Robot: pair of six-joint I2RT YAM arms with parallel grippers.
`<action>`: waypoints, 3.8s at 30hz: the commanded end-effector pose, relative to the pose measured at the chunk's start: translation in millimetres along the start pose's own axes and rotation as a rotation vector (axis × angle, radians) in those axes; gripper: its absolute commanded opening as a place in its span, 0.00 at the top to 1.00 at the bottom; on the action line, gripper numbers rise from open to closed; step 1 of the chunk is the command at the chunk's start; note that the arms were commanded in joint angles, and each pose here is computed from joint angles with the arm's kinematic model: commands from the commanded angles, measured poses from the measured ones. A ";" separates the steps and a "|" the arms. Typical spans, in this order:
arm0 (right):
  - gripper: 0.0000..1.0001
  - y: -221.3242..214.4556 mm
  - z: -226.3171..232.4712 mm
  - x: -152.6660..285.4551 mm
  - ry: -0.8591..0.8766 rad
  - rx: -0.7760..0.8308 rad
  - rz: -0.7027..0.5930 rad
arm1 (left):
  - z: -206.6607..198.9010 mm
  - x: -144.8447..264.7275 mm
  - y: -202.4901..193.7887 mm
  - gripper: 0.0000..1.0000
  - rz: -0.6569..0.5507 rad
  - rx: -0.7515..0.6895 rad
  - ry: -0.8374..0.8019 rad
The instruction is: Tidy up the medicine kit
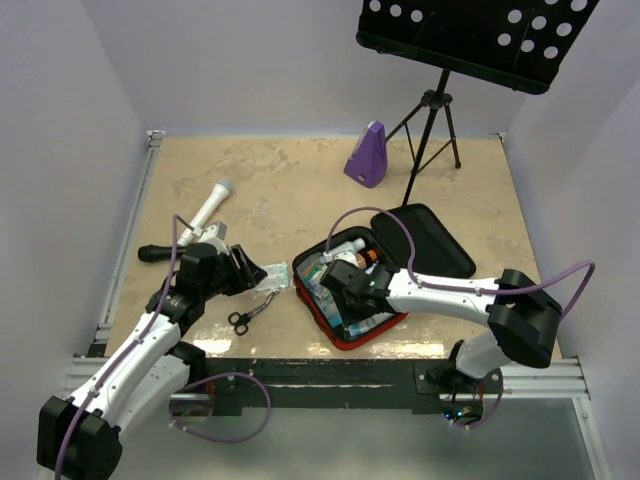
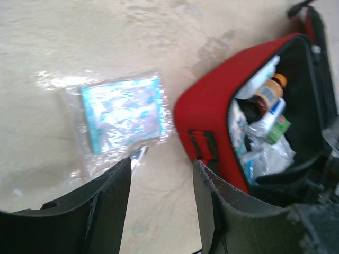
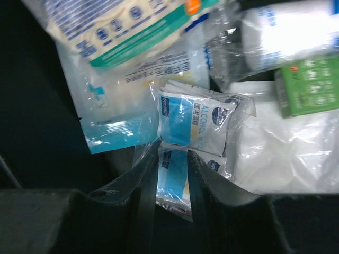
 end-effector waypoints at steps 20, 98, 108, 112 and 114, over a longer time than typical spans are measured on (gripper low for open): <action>0.55 78.8 10.6 103.3 0.074 -0.176 -0.491 | -16.1 -13.4 -46.9 0.46 0.250 -0.272 0.397; 0.54 61.7 -0.8 111.4 0.187 -0.174 -0.600 | 19.0 -97.1 -4.6 0.52 0.330 -0.390 0.552; 0.53 57.8 -3.8 113.1 0.189 -0.176 -0.602 | 22.9 -100.3 -7.2 0.60 0.334 -0.379 0.575; 0.53 57.6 -3.9 114.0 0.190 -0.177 -0.605 | 23.8 -100.3 -7.5 0.63 0.338 -0.377 0.580; 0.53 57.4 -3.8 113.5 0.189 -0.176 -0.603 | 24.1 -100.3 -7.9 0.65 0.341 -0.376 0.580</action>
Point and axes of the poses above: each gripper's point midway between its finger pads, its own x axis back along the fingers, its own z axis along the line the jaws close on, y = z × x, the point moved 10 cm from there along x, back along the fingers, and after that the axes turned 5 degrees about x, right-handed, at the moved point
